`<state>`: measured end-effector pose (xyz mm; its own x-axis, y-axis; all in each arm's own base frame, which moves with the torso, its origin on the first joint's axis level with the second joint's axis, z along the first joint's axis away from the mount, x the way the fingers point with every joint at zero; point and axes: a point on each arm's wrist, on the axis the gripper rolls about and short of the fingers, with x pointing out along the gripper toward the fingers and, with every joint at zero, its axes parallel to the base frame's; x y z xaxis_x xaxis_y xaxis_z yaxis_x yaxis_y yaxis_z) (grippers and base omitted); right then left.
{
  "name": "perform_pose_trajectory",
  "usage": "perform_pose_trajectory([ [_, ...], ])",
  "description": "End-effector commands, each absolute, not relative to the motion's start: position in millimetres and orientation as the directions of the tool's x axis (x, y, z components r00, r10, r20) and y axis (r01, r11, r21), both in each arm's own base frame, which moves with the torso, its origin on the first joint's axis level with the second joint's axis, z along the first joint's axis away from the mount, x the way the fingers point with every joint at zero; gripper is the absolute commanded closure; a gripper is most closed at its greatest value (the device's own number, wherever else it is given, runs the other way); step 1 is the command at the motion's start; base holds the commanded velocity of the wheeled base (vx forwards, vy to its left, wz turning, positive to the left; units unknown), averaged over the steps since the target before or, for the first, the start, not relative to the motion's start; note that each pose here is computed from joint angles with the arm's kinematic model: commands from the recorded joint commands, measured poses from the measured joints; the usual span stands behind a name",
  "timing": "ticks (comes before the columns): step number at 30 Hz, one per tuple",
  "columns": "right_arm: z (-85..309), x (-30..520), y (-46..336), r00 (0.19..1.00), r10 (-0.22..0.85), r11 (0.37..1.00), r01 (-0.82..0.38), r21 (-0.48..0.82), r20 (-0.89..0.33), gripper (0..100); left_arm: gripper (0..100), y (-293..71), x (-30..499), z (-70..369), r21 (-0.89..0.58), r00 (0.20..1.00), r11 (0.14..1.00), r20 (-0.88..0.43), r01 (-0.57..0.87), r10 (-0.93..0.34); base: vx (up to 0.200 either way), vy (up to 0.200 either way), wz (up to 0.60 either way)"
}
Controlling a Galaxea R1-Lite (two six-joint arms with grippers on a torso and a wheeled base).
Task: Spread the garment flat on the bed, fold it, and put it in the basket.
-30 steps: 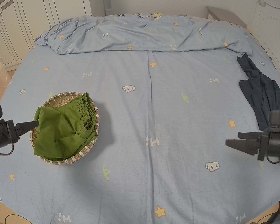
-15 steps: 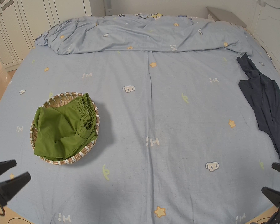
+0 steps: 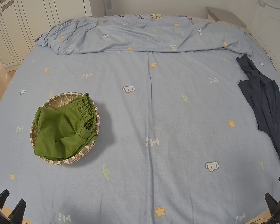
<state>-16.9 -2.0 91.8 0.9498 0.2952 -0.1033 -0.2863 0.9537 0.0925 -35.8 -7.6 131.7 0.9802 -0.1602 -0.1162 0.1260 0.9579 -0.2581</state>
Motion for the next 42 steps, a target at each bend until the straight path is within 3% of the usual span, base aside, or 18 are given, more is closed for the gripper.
perform_pose_trajectory([
  [1, 83, -18, -4, 0.967, 0.239, 0.961, -0.223, 0.163, -0.087, 0, 0, -2, -22, 87, -0.229, 0.995, 0.972, -0.093, -0.05, 0.029, 0.0, 0.0, 0.0],
  [2, 83, -18, -4, 0.97, 0.226, 0.961, -0.207, 0.185, -0.089, 0, 0, 0, -19, 85, -0.217, 0.994, 0.97, -0.023, -0.11, 0.107, 0.0, 0.0, 0.0],
  [8, 84, -19, -4, 0.982, 0.161, 0.974, -0.142, 0.178, -0.098, 0, 0, 1, -18, 82, 0.006, 0.994, 0.994, -0.02, -0.109, 0.109, 0.0, 0.0, 0.0],
  [12, 84, -20, 0, 0.994, 0.02, 0.996, -0.01, 0.087, -0.107, 0, 0, 1, -18, 83, 0.123, 0.994, 0.987, -0.006, -0.107, 0.109, 0.0, 0.0, 0.0],
  [17, 81, -26, 1, 1.0, 0.029, 0.997, -0.028, 0.074, -0.012, 0, 0, 1, -18, 83, 0.111, 0.995, 0.989, -0.012, -0.095, 0.096, 0.0, 0.0, 0.0],
  [21, 81, -26, 0, 1.0, 0.025, 0.996, -0.024, 0.086, -0.011, 0, 0, 1, -18, 81, -0.077, 0.999, 0.997, -0.043, 0.03, -0.034, 0.0, 0.0, 0.0],
  [28, 80, -25, -2, 0.996, -0.092, 0.993, 0.092, 0.069, -0.005, 0, 0, 1, -23, 78, -0.046, 0.997, 0.997, 0.028, -0.065, 0.066, 0.0, 0.0, 0.0],
  [42, 80, -25, -1, 0.999, -0.051, 0.997, 0.051, 0.053, -0.005, 0, 0, -1, -22, 76, 0.073, 1.0, 0.997, -0.006, 0.014, -0.014, 0.0, 0.0, 0.0],
])
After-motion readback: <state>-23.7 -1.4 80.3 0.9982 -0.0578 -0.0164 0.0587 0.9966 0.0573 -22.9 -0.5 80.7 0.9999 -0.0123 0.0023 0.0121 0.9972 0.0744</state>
